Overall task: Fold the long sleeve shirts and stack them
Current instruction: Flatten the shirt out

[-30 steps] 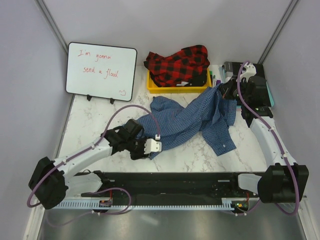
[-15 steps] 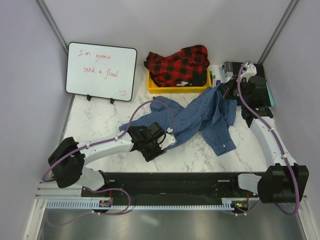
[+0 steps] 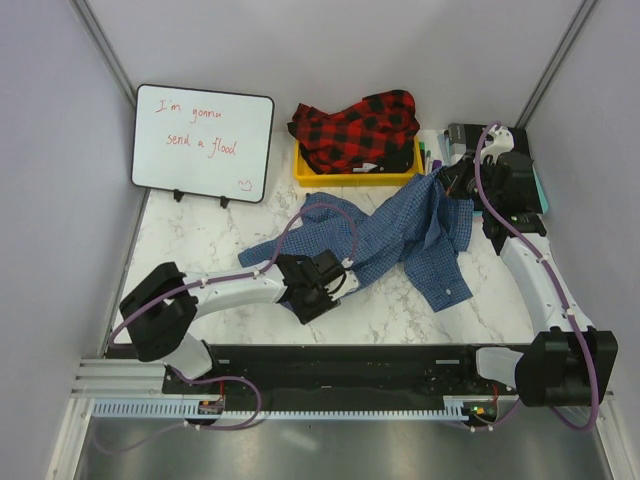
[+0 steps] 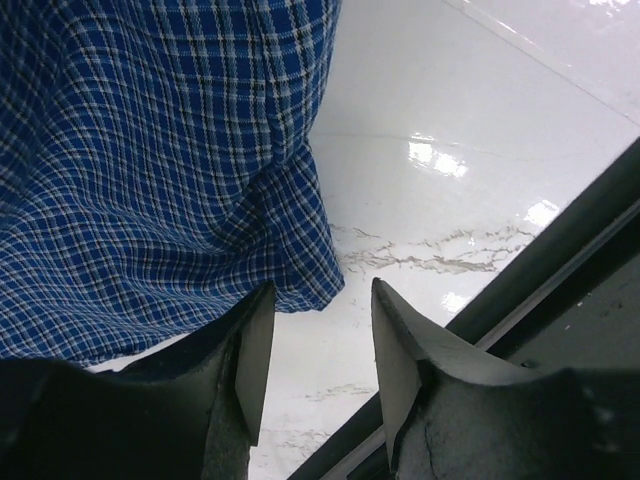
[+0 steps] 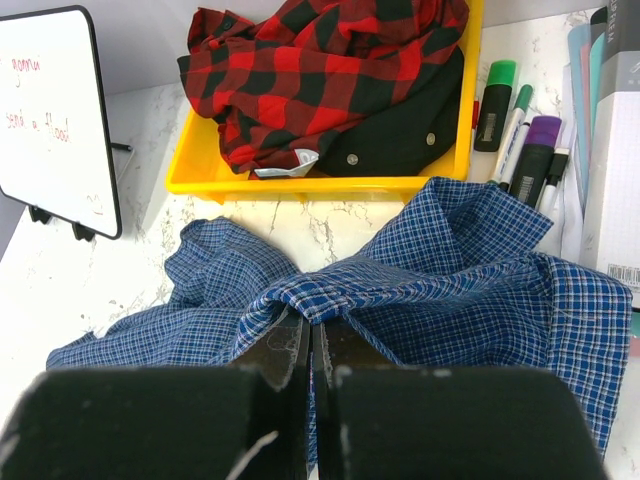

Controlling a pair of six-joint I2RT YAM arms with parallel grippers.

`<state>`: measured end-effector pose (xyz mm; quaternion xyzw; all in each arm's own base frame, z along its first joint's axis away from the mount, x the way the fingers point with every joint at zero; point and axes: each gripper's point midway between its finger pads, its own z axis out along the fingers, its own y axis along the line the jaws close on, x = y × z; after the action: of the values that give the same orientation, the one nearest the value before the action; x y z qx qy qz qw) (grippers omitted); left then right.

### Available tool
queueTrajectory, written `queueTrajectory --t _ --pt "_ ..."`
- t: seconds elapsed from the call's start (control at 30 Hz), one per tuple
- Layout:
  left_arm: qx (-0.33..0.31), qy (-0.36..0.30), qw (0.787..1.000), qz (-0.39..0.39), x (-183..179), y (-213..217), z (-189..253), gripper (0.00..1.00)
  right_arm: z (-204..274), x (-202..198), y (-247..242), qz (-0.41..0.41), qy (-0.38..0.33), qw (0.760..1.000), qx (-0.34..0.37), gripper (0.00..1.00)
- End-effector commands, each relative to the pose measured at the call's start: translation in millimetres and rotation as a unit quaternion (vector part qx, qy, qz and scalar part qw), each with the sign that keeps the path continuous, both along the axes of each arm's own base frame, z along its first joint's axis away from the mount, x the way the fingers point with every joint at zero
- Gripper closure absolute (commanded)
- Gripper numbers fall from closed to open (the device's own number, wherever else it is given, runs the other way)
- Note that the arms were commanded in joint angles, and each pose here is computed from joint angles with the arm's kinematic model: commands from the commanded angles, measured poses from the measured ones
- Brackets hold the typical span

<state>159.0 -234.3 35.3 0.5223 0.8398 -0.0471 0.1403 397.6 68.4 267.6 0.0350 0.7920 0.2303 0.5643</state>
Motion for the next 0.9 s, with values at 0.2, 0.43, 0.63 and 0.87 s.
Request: queueTrajectory --t 0.2,0.43,0.63,0.87 --pt "0.014 -0.043 0.999 0.029 20.7 -5.0 -2.0 0.85 21.7 0.2 -1.6 -0.007 -0.034 0.999 0.001 1.0" --pt "0.013 -0.067 0.998 -0.006 13.0 18.8 21.4 0.98 43.8 2.5 -17.5 -0.031 -0.052 0.998 -0.009 1.0" --pt "0.001 -0.221 0.973 -0.068 41.4 67.0 93.3 0.98 95.6 2.5 -63.9 -0.073 -0.098 0.992 0.017 1.0" --pt "0.005 -0.34 0.939 -0.046 69.0 100.7 159.0 0.98 136.4 -3.7 -84.0 -0.107 -0.135 0.984 0.034 1.0"
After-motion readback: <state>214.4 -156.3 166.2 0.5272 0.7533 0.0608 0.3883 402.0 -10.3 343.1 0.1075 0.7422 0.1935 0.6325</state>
